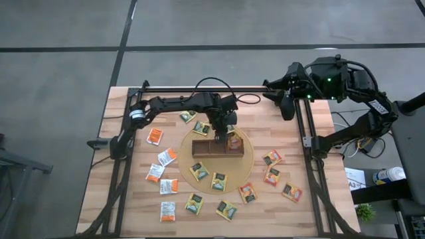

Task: Pick & Place Tea
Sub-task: Put the orange tea bag into the right section of the wooden organizer

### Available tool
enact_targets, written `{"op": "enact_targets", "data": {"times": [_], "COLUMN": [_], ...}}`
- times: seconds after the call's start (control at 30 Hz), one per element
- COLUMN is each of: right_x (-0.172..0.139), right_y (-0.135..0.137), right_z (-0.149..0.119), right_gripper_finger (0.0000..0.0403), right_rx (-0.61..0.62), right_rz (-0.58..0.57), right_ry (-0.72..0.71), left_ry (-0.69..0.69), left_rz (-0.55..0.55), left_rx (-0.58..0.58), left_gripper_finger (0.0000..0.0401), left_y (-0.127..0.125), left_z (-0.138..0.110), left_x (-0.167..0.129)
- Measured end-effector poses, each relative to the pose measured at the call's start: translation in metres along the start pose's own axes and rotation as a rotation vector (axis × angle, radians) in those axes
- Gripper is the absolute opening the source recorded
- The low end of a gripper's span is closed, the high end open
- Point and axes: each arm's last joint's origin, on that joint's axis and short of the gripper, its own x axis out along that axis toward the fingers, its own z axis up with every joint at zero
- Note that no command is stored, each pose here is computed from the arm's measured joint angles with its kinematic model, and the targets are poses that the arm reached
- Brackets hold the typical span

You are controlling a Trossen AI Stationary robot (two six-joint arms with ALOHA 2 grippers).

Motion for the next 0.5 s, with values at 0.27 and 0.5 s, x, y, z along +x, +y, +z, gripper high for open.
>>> {"op": "enact_targets", "data": {"times": [0.27,0.5], "right_x": [0.0006,0.0006], "right_y": [0.0,-0.0007], "right_z": [-0.0003,-0.0001], "right_gripper_finger": [0.0187,0.0187], "right_rx": [0.0,0.0], "right_rz": [-0.001,-0.027], "right_ry": [0.001,-0.005], "left_ry": [0.001,0.001], "left_rz": [0.004,-0.007], "left_rx": [-0.002,-0.02], "left_gripper_finger": [0.0,0.0], "left_y": [0.0003,0.0009], "left_z": [-0.0002,-0.0002], "left_x": [0.0001,0.0023]}}
